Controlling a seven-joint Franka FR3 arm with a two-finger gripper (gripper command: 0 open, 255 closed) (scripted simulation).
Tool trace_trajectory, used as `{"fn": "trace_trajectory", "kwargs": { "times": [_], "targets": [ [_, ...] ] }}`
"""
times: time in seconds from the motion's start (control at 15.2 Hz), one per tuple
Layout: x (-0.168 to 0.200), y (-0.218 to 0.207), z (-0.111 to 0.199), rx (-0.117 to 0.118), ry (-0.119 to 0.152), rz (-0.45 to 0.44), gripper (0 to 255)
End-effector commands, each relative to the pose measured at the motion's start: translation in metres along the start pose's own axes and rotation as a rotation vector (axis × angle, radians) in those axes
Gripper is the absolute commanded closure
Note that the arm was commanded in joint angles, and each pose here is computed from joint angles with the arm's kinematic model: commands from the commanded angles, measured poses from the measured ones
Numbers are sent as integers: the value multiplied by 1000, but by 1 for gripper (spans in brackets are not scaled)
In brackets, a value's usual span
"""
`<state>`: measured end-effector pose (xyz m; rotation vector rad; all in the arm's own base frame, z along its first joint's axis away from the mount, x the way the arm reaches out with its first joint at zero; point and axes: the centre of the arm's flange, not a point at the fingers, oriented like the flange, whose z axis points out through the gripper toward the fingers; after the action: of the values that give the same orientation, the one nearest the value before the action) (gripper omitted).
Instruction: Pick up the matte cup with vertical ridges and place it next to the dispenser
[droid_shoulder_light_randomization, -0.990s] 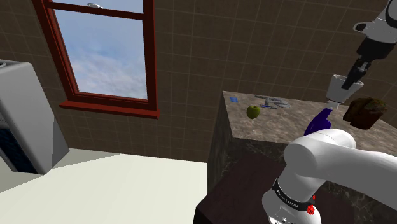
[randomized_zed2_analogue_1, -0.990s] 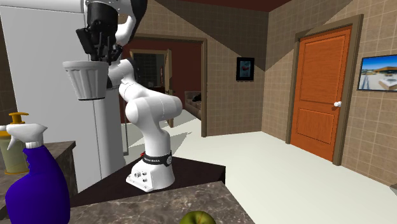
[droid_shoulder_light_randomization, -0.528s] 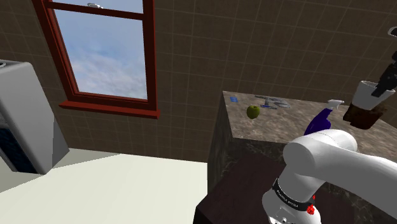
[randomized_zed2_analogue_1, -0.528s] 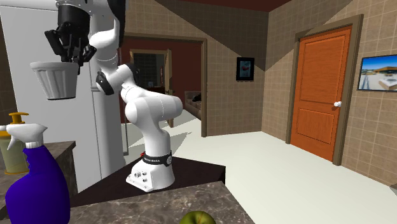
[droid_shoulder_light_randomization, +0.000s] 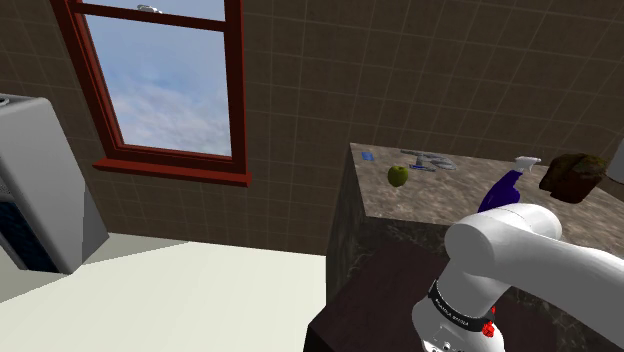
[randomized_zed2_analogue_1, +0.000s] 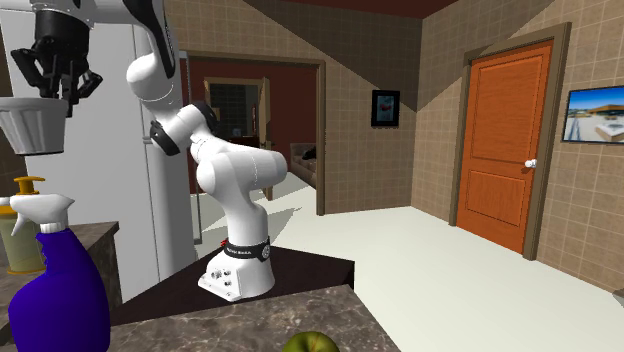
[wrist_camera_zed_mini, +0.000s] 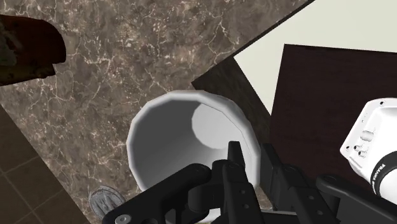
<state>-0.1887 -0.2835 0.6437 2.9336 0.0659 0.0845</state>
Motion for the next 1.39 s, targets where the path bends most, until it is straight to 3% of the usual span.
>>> {"fn": "trace_trajectory", "kwargs": {
  "times": [0.0,0.46,1.32],
  "targets": [
    [-25,5,-1,0,-1,-1,255],
    [-119,27,-1,0,-1,-1,255],
    [-123,12,66,0,-1,-1,255]
  ]
}}
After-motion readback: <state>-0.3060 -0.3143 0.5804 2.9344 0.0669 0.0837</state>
